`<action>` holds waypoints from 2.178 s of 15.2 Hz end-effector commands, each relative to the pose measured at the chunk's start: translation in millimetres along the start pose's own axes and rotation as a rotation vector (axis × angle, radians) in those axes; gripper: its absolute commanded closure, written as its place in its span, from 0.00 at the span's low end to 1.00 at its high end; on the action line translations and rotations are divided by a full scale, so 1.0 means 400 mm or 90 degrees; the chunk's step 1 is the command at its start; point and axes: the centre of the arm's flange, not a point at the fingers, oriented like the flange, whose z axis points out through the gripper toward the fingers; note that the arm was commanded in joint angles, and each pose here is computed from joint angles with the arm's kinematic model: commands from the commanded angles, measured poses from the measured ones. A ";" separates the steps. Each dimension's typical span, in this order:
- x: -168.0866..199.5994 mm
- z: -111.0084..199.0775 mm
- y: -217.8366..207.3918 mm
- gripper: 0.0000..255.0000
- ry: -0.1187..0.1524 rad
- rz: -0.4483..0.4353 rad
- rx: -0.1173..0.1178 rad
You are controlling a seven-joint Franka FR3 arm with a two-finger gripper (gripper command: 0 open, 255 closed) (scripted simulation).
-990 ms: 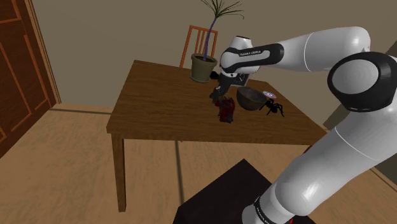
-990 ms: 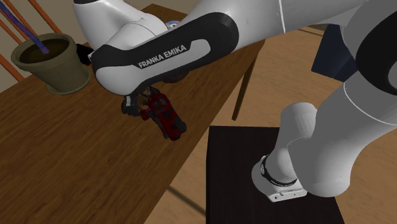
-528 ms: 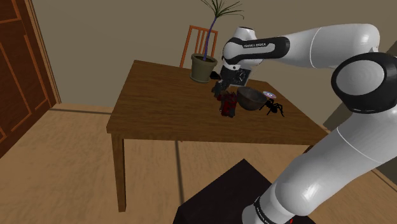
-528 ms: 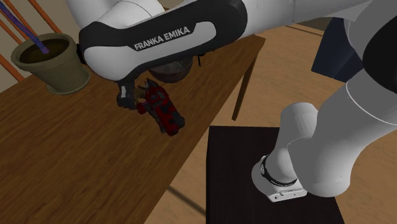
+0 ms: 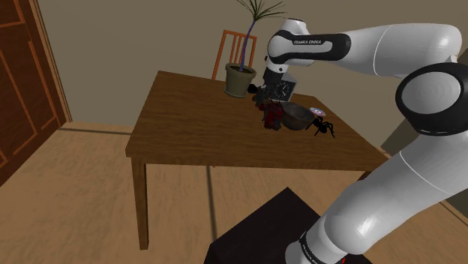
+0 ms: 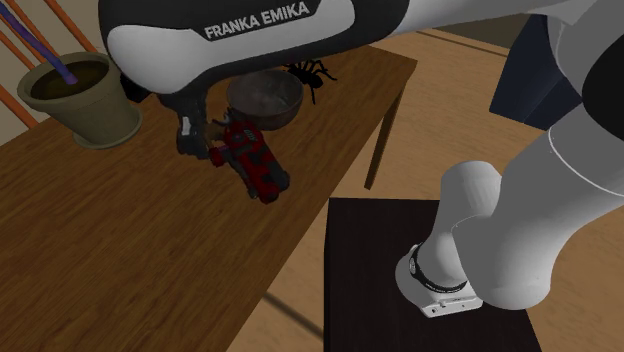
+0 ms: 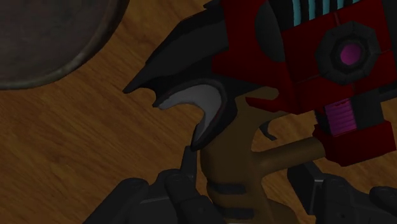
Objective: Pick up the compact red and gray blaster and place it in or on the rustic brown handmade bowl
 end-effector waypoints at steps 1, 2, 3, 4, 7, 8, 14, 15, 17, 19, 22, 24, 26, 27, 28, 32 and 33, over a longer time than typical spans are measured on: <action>0.004 -0.028 0.001 1.00 0.000 0.000 0.000; 0.005 -0.041 0.001 1.00 0.000 0.000 0.000; 0.005 -0.055 0.002 1.00 0.000 0.000 0.000; 0.006 -0.068 0.002 1.00 0.000 0.000 0.000; 0.008 -0.107 0.003 1.00 0.000 0.000 0.000; 0.009 -0.120 0.004 1.00 0.000 0.000 0.000; 0.001 -0.183 0.037 1.00 0.000 0.000 0.000; -0.010 -0.182 0.067 1.00 0.000 0.000 0.000; -0.033 -0.179 0.129 1.00 0.000 0.000 0.000; -0.057 -0.176 0.191 1.00 0.000 0.000 0.000; -0.091 -0.172 0.284 1.00 0.000 0.000 0.000; -0.115 -0.170 0.345 1.00 0.000 0.000 0.000; -0.138 -0.167 0.407 1.00 0.000 0.000 0.000; -0.149 -0.166 0.438 1.00 0.000 0.000 0.000; -0.161 -0.164 0.469 1.00 0.000 0.000 0.000; -0.188 -0.148 0.538 1.00 0.000 0.000 0.000; -0.189 -0.135 0.538 1.00 0.000 0.000 0.000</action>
